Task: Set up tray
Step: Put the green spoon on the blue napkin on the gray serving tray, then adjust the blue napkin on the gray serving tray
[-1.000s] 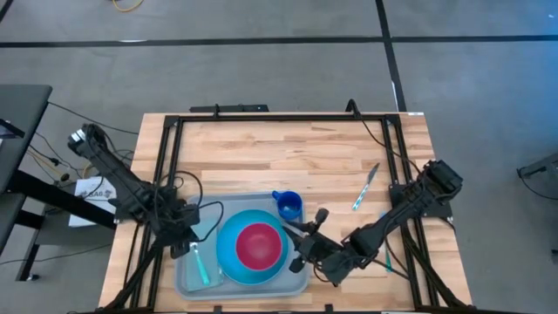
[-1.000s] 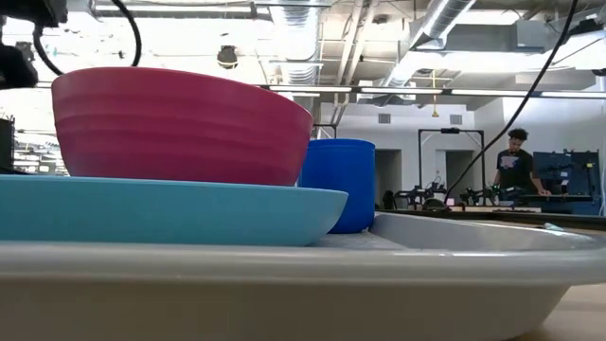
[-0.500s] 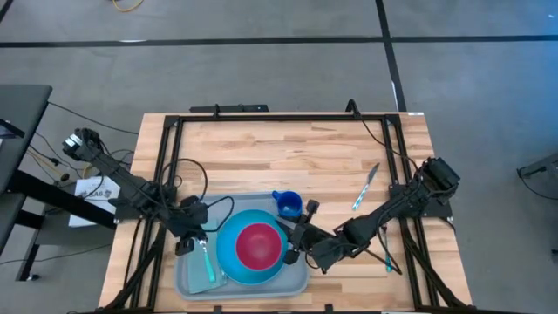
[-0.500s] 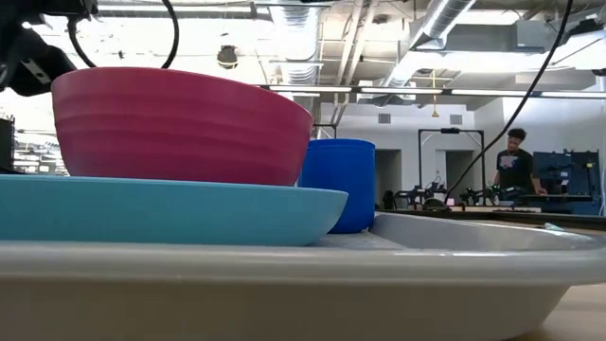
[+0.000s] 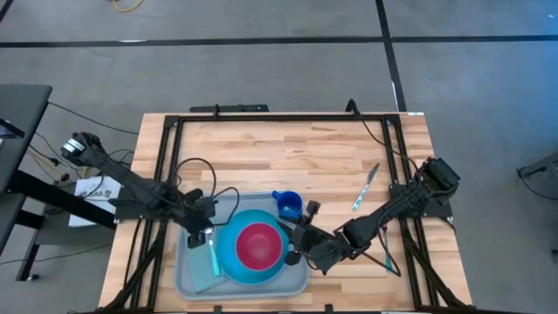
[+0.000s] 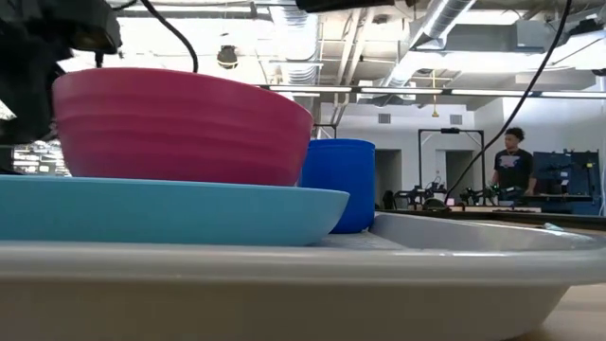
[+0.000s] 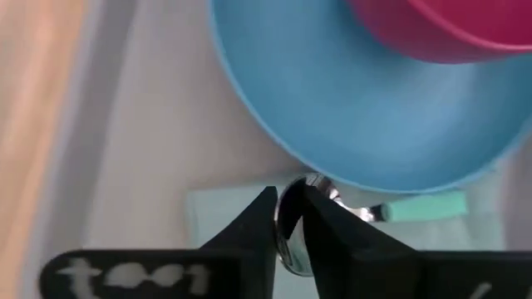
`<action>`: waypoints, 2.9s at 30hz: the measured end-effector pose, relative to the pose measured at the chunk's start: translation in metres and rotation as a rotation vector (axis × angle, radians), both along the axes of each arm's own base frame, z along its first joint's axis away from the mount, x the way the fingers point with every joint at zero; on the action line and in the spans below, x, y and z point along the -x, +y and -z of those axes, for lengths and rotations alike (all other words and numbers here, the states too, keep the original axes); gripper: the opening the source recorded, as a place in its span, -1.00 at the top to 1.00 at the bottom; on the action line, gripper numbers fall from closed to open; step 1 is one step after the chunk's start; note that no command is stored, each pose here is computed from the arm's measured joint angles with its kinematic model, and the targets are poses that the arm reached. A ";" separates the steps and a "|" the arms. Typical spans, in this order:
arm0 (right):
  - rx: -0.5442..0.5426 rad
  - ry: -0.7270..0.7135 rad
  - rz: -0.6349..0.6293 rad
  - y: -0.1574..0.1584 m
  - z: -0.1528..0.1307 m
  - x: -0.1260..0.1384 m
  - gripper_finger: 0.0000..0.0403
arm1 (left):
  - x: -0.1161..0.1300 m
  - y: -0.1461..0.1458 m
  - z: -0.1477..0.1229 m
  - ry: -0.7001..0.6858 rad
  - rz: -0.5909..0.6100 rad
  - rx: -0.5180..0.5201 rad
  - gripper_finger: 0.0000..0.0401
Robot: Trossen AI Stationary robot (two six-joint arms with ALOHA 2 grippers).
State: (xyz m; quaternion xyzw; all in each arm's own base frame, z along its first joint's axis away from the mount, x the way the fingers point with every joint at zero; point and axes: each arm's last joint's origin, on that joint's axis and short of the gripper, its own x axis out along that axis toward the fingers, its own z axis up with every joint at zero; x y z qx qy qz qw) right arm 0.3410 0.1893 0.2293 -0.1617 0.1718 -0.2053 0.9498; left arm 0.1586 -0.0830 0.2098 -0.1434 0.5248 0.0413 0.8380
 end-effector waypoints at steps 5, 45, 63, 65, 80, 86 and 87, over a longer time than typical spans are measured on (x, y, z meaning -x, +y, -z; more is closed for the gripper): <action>-0.015 0.026 0.017 -0.002 0.004 0.002 0.66 | -0.004 0.002 0.007 0.027 -0.029 -0.066 0.63; 0.052 0.086 -0.013 0.004 0.008 0.008 0.66 | 0.011 -0.085 0.011 0.316 -0.134 0.170 0.97; 0.027 0.072 0.000 0.002 0.008 0.007 0.66 | 0.022 -0.104 0.070 0.460 -0.126 -0.217 1.00; 0.025 0.071 0.004 0.001 0.008 0.006 0.66 | 0.023 -0.099 0.067 0.455 -0.124 -0.248 1.00; 0.009 0.065 0.013 -0.001 0.008 0.005 0.66 | 0.008 -0.077 0.062 0.479 -0.090 -0.338 1.00; 0.010 0.065 0.010 0.000 0.008 0.005 0.66 | 0.001 -0.068 0.062 0.460 -0.101 -0.384 1.00; 0.011 0.065 0.010 0.000 0.008 0.005 0.66 | 0.000 -0.067 0.061 0.457 -0.101 -0.388 1.00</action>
